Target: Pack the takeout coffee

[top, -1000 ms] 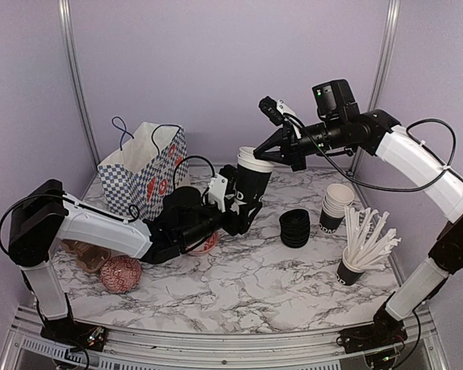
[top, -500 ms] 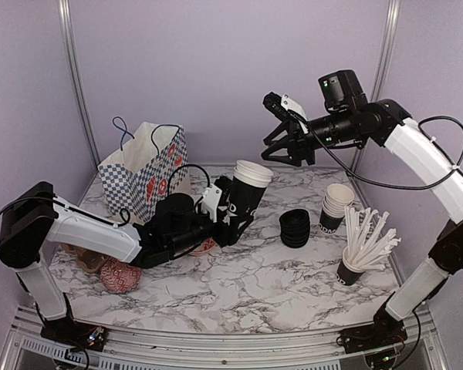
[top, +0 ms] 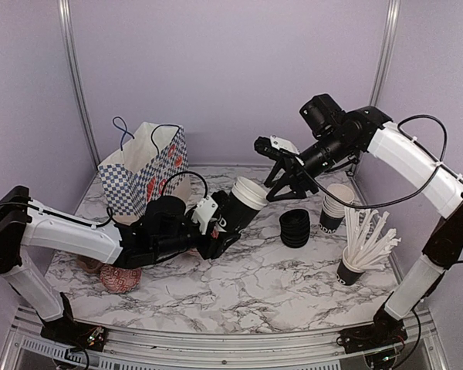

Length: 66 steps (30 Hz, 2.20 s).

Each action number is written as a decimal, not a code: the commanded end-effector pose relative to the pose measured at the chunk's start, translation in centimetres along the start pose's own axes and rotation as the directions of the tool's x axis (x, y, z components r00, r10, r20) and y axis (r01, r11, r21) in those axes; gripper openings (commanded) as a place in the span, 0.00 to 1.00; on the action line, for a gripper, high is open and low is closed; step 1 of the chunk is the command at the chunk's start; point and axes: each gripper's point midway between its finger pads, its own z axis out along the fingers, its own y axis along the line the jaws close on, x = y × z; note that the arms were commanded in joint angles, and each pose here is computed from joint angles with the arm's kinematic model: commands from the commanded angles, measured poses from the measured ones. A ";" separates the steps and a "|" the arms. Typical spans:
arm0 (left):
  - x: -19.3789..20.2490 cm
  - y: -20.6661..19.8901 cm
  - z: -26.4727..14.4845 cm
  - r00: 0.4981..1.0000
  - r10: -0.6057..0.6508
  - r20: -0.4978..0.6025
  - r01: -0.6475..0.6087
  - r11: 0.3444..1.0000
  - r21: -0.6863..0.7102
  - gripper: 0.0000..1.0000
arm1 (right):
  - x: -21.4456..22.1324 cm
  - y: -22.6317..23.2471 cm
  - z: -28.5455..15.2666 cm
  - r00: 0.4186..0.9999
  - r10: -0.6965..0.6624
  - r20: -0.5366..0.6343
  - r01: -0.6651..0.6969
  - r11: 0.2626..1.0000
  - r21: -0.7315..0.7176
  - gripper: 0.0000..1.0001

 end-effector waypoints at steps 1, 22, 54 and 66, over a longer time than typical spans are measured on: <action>-0.7 -0.6 -0.3 0.999 0.044 -0.010 -0.044 0.999 0.028 0.63 | -0.5 1.9 1.1 0.999 -0.045 -0.004 0.044 0.997 -0.055 0.40; -0.6 -0.6 -0.4 0.996 0.083 -0.018 -0.083 0.996 0.016 0.62 | 0.6 1.9 3.4 0.998 -0.008 -0.056 0.003 0.995 -0.099 0.14; 7.6 1.0 -4.9 0.972 0.120 -0.200 -0.131 0.990 -0.046 0.48 | 0.7 -1.1 -5.3 0.991 -0.119 -0.053 0.123 0.990 0.073 0.00; 2.2 1.5 -6.8 0.998 0.045 -0.052 -0.049 0.995 -0.085 0.51 | 5.7 -15.7 -1.1 0.956 0.100 -0.275 0.047 0.876 0.481 0.00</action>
